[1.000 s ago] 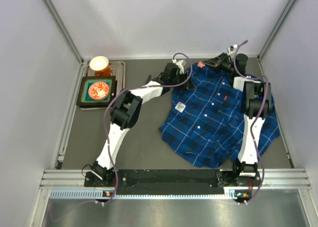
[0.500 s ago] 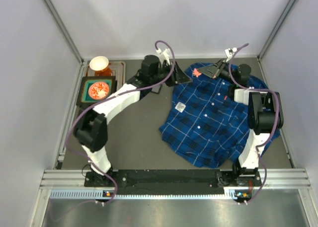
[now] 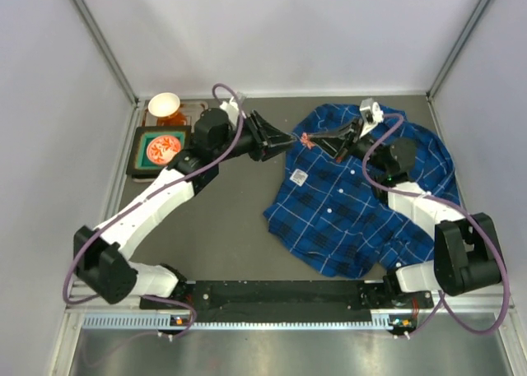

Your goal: Remove the brooch from the garment

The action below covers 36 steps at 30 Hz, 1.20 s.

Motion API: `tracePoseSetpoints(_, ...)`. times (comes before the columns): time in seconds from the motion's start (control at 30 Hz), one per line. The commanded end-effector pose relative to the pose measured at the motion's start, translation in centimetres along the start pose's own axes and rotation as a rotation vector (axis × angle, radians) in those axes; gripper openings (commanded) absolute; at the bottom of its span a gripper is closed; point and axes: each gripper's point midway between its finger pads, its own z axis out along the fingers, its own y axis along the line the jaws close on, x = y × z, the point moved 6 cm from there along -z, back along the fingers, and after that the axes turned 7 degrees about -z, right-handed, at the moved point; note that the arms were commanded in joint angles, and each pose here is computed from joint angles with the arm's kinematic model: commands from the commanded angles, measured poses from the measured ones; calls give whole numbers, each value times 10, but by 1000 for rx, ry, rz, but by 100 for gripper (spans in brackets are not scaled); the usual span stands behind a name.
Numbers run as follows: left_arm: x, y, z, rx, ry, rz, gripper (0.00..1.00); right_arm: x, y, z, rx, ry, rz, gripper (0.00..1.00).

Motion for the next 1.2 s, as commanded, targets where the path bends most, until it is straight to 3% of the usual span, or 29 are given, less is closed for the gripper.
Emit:
tracePoseSetpoints(0.0, 0, -29, -39, 9, -137, -79, 44, -7, 19, 0, -60, -130, -194, 0)
tracePoseSetpoints(0.13, -3, -35, -49, -50, -152, -118, 53, -6, 40, 3, -112, -206, -219, 0)
tracePoseSetpoints(0.23, 0, -34, -46, -61, -104, -186, 69, -6, 47, 8, -115, -221, -236, 0)
tracePoseSetpoints(0.3, 2, -33, -45, -83, -92, -219, 74, -7, 50, 10, -112, -228, -252, 0)
tracePoseSetpoints(0.47, 0, -8, -33, -317, -64, -351, 64, -5, 58, 17, -120, -220, -326, 0)
tracePoseSetpoints(0.6, 0, -6, -30, -321, -60, -383, 54, 1, 64, 18, -134, -210, -406, 0)
tracePoseSetpoints(0.97, 0, 8, -30, -378, -95, -453, 51, 5, 76, 18, -147, -187, -531, 0)
tracePoseSetpoints(1.17, 1, 8, -30, -383, -94, -461, 43, 8, 78, 25, -147, -161, -565, 0)
